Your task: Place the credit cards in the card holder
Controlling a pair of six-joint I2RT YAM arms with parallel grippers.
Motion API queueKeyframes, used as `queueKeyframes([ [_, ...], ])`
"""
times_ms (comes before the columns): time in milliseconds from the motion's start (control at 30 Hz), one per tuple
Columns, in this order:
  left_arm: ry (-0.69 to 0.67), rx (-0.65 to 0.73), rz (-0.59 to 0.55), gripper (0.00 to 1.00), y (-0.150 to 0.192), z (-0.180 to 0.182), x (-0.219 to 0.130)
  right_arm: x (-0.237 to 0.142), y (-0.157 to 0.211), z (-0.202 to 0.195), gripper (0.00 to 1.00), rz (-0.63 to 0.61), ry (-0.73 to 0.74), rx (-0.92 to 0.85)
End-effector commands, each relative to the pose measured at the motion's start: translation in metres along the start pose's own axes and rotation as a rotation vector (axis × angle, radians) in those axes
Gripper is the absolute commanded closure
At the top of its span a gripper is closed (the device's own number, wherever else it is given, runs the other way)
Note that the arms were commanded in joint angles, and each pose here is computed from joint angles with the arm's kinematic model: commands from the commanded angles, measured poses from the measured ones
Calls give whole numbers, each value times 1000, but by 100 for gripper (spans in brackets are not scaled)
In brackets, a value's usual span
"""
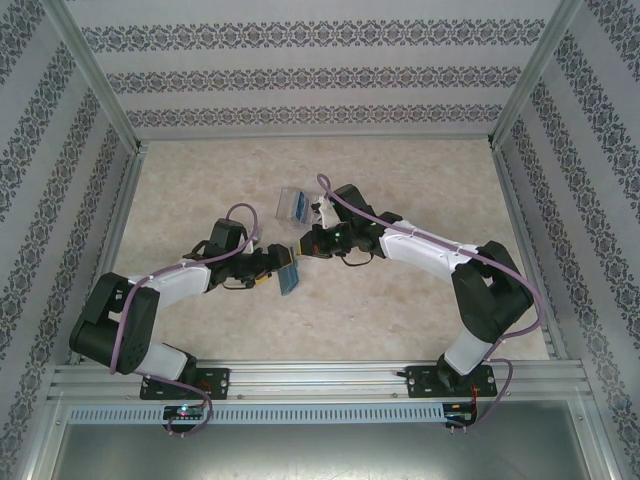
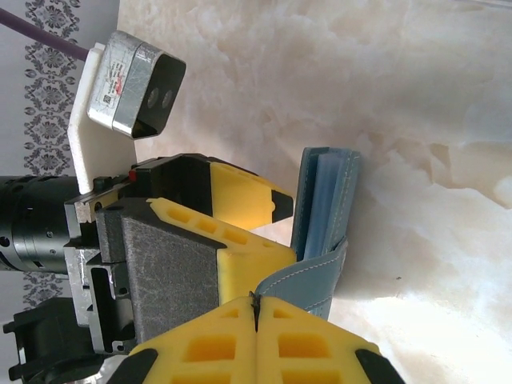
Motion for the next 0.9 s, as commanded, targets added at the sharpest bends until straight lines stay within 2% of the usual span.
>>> queueKeyframes([
  [0, -71, 35, -23, 16, -6, 7, -4, -10, -8, 22, 100, -21, -43, -29],
  [67, -98, 44, -41, 21, -7, 12, -7, -11, -8, 23, 100, -20, -49, -32],
  [167, -124, 51, -41, 21, -6, 14, -10, -13, -7, 25, 100, -21, -49, -35],
  [300, -107, 65, -36, 6, -6, 11, -11, -12, -7, 28, 100, -15, -56, -40],
  [433, -71, 81, -49, 2, -7, -1, -16, -11, -6, 29, 100, -12, -48, -40],
  [533, -70, 95, -66, 3, -8, -1, -18, -11, -5, 29, 100, -10, -44, -48],
  [733, -110, 80, -51, 19, -6, 15, -11, -11, -1, 25, 100, 0, -25, -46],
  [767, -110, 80, -45, 17, -5, 15, -11, -12, -1, 24, 100, -1, -19, -46],
  [833, -102, 79, -28, 5, -4, 13, -10, -13, 0, 23, 100, -3, -13, -45],
  [867, -88, 84, -22, 2, -3, 9, -10, -13, 0, 24, 100, -2, -15, -45],
])
Point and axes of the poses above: each hand's point on the last joint's axis, 136 mm out from that joint toward the fingers, its own x axis out along the fingers, its own z axis along the line the jaws close on, y = z × x, the point moved 1 cm from there along -x, back along the fingers, and after that the axes turned 15 degrees about -x, right-handed, at the moved point
